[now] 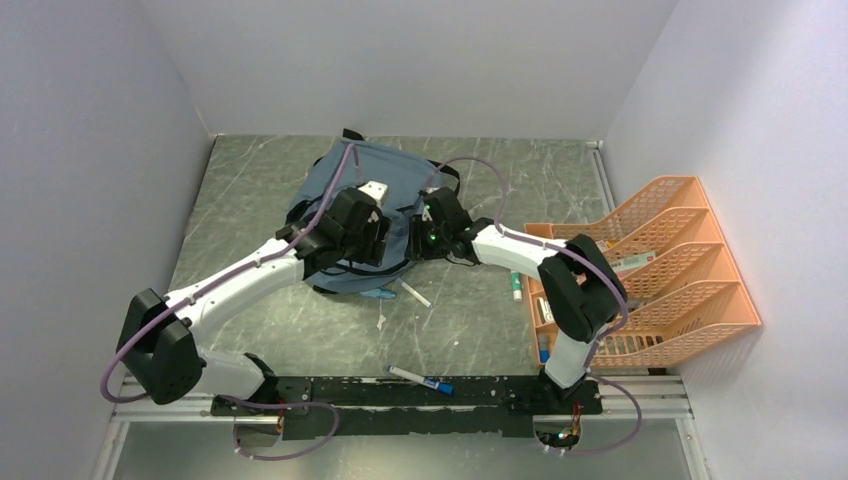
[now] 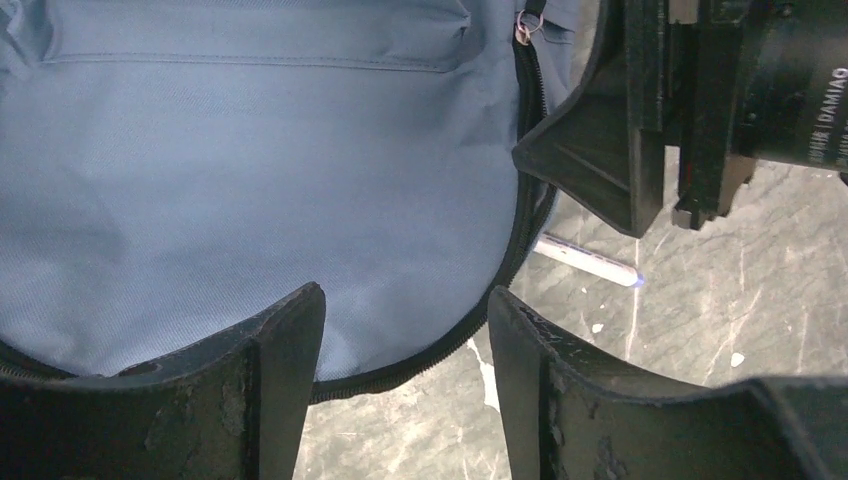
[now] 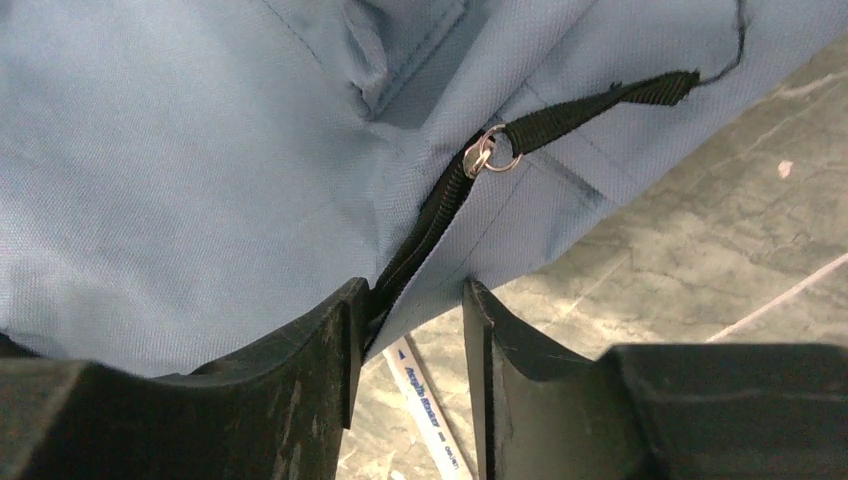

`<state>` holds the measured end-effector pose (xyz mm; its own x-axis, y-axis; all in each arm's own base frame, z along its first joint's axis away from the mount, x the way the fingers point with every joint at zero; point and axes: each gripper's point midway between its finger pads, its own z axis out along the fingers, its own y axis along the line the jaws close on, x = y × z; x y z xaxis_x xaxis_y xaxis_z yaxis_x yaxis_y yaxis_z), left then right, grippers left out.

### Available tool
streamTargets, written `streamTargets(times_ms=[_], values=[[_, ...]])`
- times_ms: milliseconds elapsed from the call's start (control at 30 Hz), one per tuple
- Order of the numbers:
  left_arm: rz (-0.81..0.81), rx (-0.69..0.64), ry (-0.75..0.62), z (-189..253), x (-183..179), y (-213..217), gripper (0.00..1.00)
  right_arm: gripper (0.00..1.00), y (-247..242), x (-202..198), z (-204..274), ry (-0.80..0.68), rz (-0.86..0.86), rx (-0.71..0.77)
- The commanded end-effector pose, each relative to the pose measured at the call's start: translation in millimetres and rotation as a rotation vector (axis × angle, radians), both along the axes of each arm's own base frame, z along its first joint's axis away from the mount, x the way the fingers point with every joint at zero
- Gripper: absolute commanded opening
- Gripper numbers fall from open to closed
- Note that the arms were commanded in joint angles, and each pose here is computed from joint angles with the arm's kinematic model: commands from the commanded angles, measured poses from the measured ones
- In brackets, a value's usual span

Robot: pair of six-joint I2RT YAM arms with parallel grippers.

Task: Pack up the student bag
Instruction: Adjust the student bag at the center of the board.

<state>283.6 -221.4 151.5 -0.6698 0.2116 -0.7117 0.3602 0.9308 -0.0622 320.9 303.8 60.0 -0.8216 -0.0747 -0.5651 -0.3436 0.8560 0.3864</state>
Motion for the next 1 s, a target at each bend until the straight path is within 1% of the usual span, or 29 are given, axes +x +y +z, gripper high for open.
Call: streamTargets(times_ms=[0, 100, 233, 433, 633, 800, 867, 967], values=[[-0.019, 0.029, -0.01, -6, 6, -4, 0.65, 0.41, 2, -16, 7, 0.028, 0.018, 0.044], [-0.041, 0.043, 0.01, -15, 4, -4, 0.65, 0.27, 3, -25, 9, 0.047, 0.042, 0.066], [-0.048, 0.064, 0.035, -25, -1, -1, 0.64, 0.17, -1, -30, 11, 0.045, 0.043, 0.063], [-0.059, 0.091, 0.053, -35, -8, 6, 0.64, 0.06, -5, -23, 30, -0.007, 0.019, 0.088], [-0.04, 0.154, 0.103, -58, -12, 14, 0.63, 0.02, 0, -20, 53, -0.053, 0.038, 0.204], [0.014, 0.179, 0.114, -61, -3, 15, 0.62, 0.01, 8, -26, 60, -0.071, 0.099, 0.255], [0.031, 0.154, 0.097, -51, 2, 10, 0.62, 0.08, 6, -26, 58, -0.07, 0.092, 0.242], [0.056, 0.104, 0.043, -27, 8, 7, 0.63, 0.23, -3, -22, 53, -0.074, 0.058, 0.194]])
